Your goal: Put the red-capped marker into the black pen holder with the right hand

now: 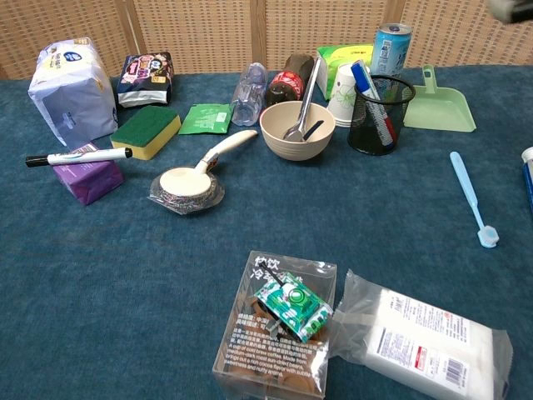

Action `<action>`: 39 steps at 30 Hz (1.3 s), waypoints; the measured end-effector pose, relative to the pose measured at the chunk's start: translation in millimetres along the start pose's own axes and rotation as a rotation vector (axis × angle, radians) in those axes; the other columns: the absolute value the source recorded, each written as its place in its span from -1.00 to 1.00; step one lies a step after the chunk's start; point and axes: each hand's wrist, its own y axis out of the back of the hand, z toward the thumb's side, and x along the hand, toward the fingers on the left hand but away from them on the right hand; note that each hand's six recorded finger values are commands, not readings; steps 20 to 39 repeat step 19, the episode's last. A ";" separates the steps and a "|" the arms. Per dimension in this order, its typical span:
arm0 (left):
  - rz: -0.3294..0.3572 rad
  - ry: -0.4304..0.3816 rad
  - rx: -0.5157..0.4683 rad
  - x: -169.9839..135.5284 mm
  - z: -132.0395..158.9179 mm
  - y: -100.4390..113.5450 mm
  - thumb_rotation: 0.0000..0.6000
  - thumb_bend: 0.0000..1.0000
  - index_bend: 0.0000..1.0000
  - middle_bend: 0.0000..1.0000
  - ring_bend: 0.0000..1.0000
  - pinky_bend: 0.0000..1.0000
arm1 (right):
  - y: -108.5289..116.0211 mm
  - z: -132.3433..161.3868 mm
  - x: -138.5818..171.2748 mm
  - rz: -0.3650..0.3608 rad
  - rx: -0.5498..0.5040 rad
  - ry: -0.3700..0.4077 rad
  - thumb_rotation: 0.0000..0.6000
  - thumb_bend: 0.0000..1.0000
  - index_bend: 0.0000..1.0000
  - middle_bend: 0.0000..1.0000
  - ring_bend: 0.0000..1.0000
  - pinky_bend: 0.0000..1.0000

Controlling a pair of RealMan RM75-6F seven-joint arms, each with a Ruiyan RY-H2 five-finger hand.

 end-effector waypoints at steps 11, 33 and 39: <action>0.000 -0.016 0.006 -4.5 2.4 0.2 1.00 -0.60 -1.00 -1.00 -1.00 -1.00 | 64.6 -19.0 94.6 -0.033 0.394 -0.011 1.00 -0.52 -0.73 -0.96 -1.00 -0.74; -0.002 -0.016 0.020 -5.3 4.8 -2.1 1.00 -0.60 -1.00 -1.00 -1.00 -1.00 | 70.6 -37.8 151.3 0.022 0.560 -0.107 1.00 -0.64 -0.72 -0.99 -1.00 -0.75; -0.002 -0.016 0.020 -5.3 4.8 -2.1 1.00 -0.60 -1.00 -1.00 -1.00 -1.00 | 70.6 -37.8 151.3 0.022 0.560 -0.107 1.00 -0.64 -0.72 -0.99 -1.00 -0.75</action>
